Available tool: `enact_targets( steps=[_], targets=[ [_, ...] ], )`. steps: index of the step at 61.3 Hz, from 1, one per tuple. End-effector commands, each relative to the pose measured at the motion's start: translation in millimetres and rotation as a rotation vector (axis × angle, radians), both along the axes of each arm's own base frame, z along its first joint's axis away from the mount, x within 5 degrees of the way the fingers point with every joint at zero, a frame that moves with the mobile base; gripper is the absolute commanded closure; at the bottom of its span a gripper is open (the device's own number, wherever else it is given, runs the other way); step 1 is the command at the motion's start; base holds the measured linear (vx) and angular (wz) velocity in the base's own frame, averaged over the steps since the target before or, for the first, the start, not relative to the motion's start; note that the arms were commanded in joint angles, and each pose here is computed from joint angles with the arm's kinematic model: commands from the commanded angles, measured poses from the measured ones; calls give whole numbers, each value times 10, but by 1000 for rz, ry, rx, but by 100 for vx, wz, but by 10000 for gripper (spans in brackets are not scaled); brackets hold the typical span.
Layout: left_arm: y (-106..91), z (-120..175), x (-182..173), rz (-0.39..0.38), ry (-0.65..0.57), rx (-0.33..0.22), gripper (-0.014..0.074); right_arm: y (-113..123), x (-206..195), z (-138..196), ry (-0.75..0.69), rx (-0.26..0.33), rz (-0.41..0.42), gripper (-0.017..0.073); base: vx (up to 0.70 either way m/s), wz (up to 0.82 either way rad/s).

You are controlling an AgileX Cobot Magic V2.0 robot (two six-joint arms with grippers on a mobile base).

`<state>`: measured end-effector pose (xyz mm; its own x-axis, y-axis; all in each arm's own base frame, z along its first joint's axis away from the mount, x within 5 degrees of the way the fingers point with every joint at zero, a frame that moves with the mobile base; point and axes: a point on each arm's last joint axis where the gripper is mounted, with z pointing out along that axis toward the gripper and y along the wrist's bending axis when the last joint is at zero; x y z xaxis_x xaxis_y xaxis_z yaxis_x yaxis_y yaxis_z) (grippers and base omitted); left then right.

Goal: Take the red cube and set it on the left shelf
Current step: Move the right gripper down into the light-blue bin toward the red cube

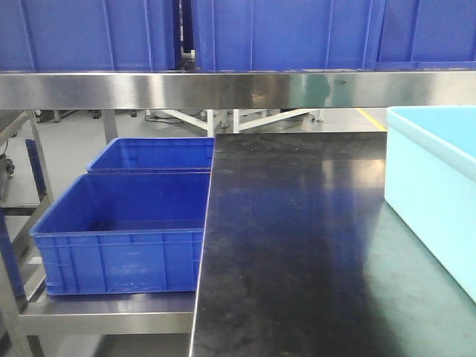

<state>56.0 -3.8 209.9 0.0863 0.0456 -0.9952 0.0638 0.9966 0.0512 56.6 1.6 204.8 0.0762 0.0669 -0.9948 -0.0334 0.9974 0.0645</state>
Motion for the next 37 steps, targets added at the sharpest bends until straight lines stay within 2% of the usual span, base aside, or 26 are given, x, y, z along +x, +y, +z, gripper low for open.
enact_targets(
  steps=[1, 37],
  targets=[
    [4, -4, 10, 3, -53, -9, 488, 1, -43, 179, -138, -10, -2, 511, 0, 0],
    [4, -4, 10, 3, -53, -9, 488, -1, -36, 146, -101, -11, -4, 511, -1, -3]
  ],
)
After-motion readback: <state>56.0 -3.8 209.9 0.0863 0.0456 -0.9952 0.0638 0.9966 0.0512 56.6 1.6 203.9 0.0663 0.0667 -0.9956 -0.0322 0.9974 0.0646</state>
